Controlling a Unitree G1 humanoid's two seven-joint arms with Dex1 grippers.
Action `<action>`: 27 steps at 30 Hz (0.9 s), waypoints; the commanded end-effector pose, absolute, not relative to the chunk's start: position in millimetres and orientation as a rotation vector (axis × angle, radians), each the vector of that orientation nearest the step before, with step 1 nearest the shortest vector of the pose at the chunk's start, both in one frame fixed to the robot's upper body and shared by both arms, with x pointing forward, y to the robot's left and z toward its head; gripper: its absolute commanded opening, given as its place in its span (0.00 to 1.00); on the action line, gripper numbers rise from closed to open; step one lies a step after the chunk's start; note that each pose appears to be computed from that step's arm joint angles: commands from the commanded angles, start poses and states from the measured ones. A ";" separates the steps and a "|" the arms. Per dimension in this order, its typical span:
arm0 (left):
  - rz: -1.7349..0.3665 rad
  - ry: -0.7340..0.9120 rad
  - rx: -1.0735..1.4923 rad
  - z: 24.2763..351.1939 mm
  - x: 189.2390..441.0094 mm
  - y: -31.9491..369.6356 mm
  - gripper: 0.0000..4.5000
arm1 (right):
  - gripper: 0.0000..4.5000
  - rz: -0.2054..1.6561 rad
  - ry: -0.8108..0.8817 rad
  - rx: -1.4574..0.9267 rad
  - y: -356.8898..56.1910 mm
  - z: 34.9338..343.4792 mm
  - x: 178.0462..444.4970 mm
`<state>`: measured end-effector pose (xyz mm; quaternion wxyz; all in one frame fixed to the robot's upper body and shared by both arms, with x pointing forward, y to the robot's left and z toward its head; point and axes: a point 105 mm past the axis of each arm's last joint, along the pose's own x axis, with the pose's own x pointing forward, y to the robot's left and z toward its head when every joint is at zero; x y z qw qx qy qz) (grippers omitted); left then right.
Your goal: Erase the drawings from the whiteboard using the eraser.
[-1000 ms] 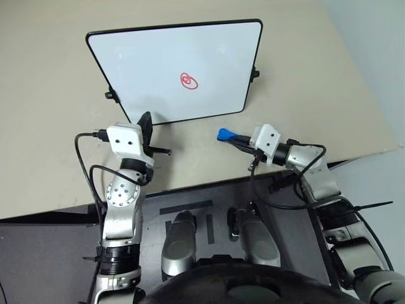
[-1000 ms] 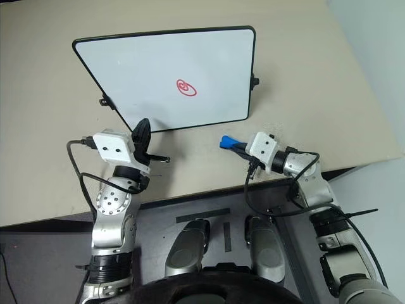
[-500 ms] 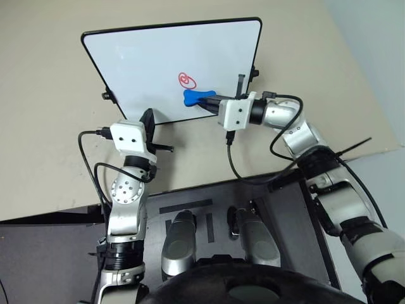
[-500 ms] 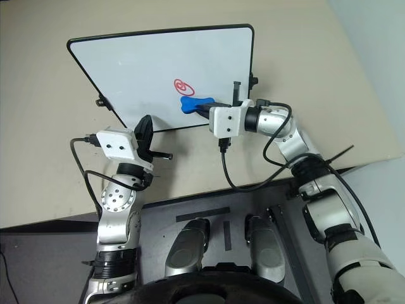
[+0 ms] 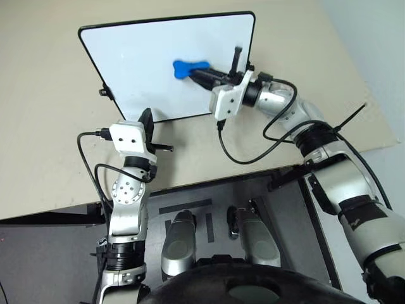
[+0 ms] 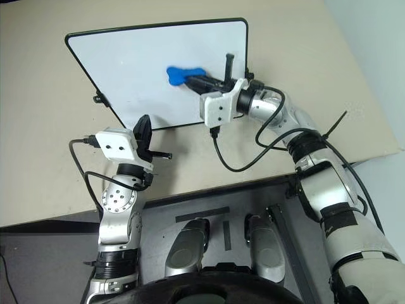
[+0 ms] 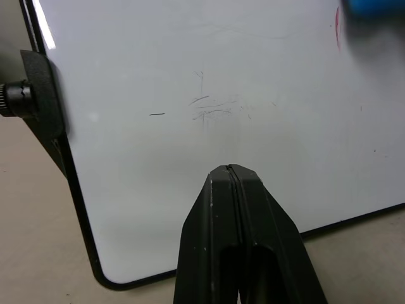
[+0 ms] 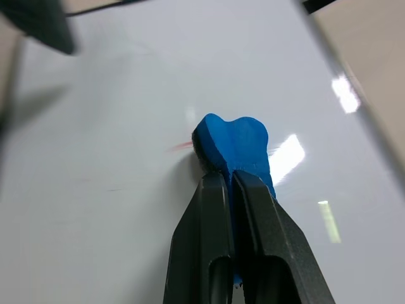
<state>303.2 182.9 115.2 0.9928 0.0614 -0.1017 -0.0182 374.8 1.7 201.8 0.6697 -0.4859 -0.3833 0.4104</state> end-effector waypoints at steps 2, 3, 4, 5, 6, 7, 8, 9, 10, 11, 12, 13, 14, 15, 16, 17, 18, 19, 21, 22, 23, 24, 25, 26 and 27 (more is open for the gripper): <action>-0.043 -0.241 0.121 122.3 302.4 181.1 0.00 | 0.01 0.850 -0.956 -1.058 0.5 229.5 373.9; -0.045 -0.241 0.120 122.3 302.8 180.8 0.00 | 0.01 0.875 -0.939 -1.059 2.3 223.7 373.1; -0.046 -0.241 0.120 122.3 303.1 180.6 0.00 | 0.01 0.903 -0.918 -1.061 4.0 216.7 372.2; -0.048 -0.240 0.120 122.3 303.5 180.3 0.00 | 0.01 0.950 -0.883 -1.071 6.4 204.4 370.6; -0.050 -0.240 0.120 122.3 303.9 180.1 0.00 | 0.01 0.992 -0.854 -1.081 9.1 193.0 368.1; -0.051 -0.241 0.120 122.4 304.3 179.9 0.00 | 0.01 1.025 -0.829 -1.078 11.4 184.2 366.0; -0.052 -0.241 0.120 122.4 304.8 179.9 0.00 | 0.01 1.054 -0.804 -1.075 14.3 175.9 364.2; -0.052 -0.241 0.120 122.4 305.2 179.8 0.00 | 0.01 1.074 -0.788 -1.074 16.6 170.1 362.7; -0.053 -0.241 0.120 122.4 305.7 179.7 0.00 | 0.01 1.091 -0.767 -1.067 19.3 164.7 362.0; -0.054 -0.241 0.120 122.4 306.2 179.7 0.00 | 0.01 1.105 -0.747 -1.061 21.5 160.2 361.7; -0.055 -0.241 0.121 122.4 306.7 179.4 0.00 | 0.01 1.114 -0.729 -1.064 23.4 155.8 362.1; -0.056 -0.241 0.121 122.4 307.2 179.3 0.00 | 0.01 1.118 -0.714 -1.068 24.8 152.4 362.8; -0.057 -0.242 0.122 122.6 307.5 179.1 0.00 | 0.01 1.121 -0.696 -1.069 25.6 149.1 363.9; -0.057 -0.242 0.122 122.6 308.0 179.1 0.00 | 0.01 1.122 -0.683 -1.071 25.9 146.6 364.8; -0.057 -0.243 0.123 122.8 308.2 179.3 0.00 | 0.01 1.122 -0.676 -1.073 25.7 145.1 365.4; -0.057 -0.244 0.124 123.0 308.3 179.4 0.00 | 0.01 1.121 -0.672 -1.073 25.3 144.3 365.6; -0.056 -0.245 0.124 123.3 308.0 179.7 0.00 | 0.01 1.121 -0.675 -1.072 24.0 144.5 365.1; -0.055 -0.246 0.125 123.5 307.6 180.0 0.00 | 0.01 1.123 -0.681 -1.070 22.6 145.1 364.1; -0.053 -0.247 0.125 123.6 306.6 180.5 0.00 | 0.01 1.144 -0.688 -1.052 17.8 144.9 359.2; -0.053 -0.247 0.126 123.6 306.1 180.7 0.00 | 0.01 1.162 -0.686 -1.044 14.7 143.3 355.9; -0.052 -0.247 0.125 123.5 305.6 180.7 0.00 | 0.01 1.183 -0.680 -1.033 10.0 141.1 351.6; -0.052 -0.247 0.126 123.4 304.8 180.7 0.00 | 0.01 1.199 -0.669 -1.018 5.5 139.4 347.8; -0.052 -0.247 0.126 123.3 304.0 180.9 0.00 | 0.01 1.210 -0.649 -0.993 0.3 138.5 344.3; -0.052 -0.247 0.125 123.2 303.3 181.2 0.00 | 0.01 1.218 -0.625 -0.967 -4.8 137.6 341.2; -0.052 -0.245 0.125 122.8 302.5 181.6 0.00 | 0.01 1.229 -0.582 -0.944 -13.5 134.3 337.3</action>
